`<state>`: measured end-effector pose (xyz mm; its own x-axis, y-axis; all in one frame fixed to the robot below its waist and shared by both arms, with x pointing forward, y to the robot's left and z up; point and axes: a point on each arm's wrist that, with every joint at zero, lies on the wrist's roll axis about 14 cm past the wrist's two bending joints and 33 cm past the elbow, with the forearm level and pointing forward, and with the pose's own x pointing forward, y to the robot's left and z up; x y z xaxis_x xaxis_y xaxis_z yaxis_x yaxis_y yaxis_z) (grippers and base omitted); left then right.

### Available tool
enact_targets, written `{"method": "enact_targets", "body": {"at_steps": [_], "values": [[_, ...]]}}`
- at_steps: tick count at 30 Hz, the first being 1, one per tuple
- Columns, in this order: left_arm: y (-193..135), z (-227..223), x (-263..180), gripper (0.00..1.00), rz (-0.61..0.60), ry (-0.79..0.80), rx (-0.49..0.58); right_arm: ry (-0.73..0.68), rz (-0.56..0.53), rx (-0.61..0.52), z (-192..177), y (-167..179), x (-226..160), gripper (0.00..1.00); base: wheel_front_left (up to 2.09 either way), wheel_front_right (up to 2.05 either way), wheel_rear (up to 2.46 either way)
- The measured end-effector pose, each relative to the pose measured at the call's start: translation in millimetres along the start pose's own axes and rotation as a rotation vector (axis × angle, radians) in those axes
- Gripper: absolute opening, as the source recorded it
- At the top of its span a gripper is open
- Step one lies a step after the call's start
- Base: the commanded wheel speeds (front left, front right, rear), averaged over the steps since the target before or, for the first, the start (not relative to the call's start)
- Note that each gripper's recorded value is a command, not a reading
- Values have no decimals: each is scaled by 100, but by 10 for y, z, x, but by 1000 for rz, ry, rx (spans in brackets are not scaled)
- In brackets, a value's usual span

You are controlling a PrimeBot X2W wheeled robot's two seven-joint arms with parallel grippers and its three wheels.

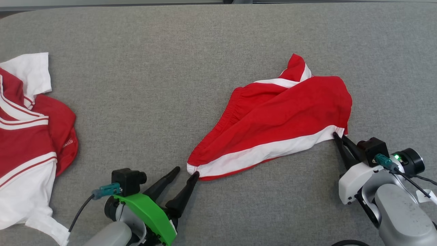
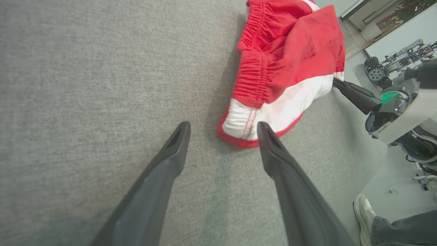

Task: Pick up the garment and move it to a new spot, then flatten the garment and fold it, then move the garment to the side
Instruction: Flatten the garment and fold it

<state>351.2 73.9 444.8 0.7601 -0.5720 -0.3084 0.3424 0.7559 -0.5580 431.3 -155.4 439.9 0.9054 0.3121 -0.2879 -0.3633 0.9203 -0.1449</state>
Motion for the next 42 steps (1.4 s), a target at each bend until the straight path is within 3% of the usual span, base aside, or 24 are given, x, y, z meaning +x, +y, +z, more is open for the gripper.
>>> {"method": "enact_targets", "body": {"at_steps": [6, 7, 9, 14, 20, 23, 27, 29, 33, 38, 42], "values": [[-143, -1, 123, 100, -60, 19, -6, 6, -4, 2, -27, -16, -2, 0, 0, 0, 0], [-159, -16, 134, 81, -67, 27, -7, 8, -6, 3, -33, -23, -7, 0, 0, 0, 0], [-225, -63, 148, 0, -90, 46, -14, 11, -9, 6, -45, -32, -16, 0, 0, 0, 0], [-309, -98, 125, 0, -126, 69, -38, -20, -15, 30, 39, -43, -11, 0, 0, 0, 0], [-500, 390, 160, 0, -228, -12, -26, -179, 3, 240, 519, -5, 75, 0, 0, 0, 0], [-673, 901, 210, 0, -317, -69, 25, -282, 55, 371, 1036, -101, 139, 0, 0, 0, 0], [-728, 1668, 377, 0, -362, -106, 123, -428, 125, 425, 1942, -444, 255, 0, 0, 0, 0], [-626, 2065, 514, 0, -334, -126, 165, -446, 134, 382, 2258, -585, 398, 0, 0, 0, 0], [-378, 2777, 898, 0, -222, -193, 296, -520, 107, 417, 2814, -842, 789, 0, 0, 0, 0], [-172, 3288, 1440, 0, -121, -312, 354, -625, 37, 460, 3202, -1029, 1275, 0, 0, 0, 0], [-58, 3741, 1635, 0, -70, -510, 426, -744, -8, 452, 3429, -1073, 1500, 0, 0, 0, 0]]}}
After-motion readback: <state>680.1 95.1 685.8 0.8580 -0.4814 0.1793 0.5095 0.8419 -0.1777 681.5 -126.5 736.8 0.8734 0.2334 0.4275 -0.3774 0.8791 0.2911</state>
